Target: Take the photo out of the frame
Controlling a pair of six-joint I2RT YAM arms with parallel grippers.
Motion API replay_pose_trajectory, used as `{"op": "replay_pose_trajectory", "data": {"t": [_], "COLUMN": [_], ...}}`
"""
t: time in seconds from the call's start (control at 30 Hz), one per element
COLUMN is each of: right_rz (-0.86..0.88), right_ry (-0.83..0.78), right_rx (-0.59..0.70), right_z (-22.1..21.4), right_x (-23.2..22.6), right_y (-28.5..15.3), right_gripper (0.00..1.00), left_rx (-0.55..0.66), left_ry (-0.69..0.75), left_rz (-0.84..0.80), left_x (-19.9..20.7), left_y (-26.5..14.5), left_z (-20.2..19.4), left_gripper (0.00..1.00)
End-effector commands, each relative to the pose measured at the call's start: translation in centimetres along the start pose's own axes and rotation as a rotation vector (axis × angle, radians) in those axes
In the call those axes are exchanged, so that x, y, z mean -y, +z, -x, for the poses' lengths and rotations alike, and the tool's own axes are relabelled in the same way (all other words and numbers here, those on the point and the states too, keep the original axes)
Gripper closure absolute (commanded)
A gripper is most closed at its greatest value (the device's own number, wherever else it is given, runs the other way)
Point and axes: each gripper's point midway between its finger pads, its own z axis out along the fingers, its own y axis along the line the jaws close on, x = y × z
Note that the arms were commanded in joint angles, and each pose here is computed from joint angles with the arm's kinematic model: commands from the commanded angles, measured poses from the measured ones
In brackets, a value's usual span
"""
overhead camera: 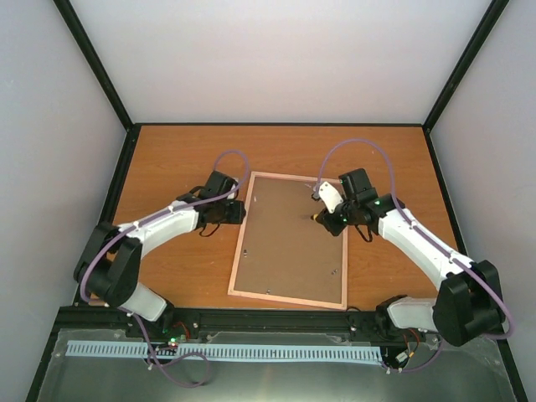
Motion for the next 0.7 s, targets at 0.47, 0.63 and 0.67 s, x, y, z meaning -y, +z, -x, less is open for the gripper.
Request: {"op": "replay_pose_trajectory", "data": {"t": [0.47, 0.63, 0.67], "right_rz": [-0.253, -0.259, -0.264], "right_ry": [0.015, 0.055, 0.06], "right_rx": [0.084, 0.073, 0.061], "right_z": [2.5, 2.7, 2.5], "right_x": [7.5, 9.9, 10.3], "right_y": [-1.9, -1.8, -1.6], "right_gripper": [0.97, 0.97, 0.97], "left_rx": [-0.353, -0.531, -0.563], "left_ry": [0.178, 0.273, 0.293], "left_rz": [-0.439, -0.544, -0.561], "left_x": [10.7, 13.0, 13.5], "left_y": [-10.4, -11.2, -11.5], "left_z": [-15.3, -21.8, -23.0], "left_gripper": [0.6, 0.63, 0.63]}}
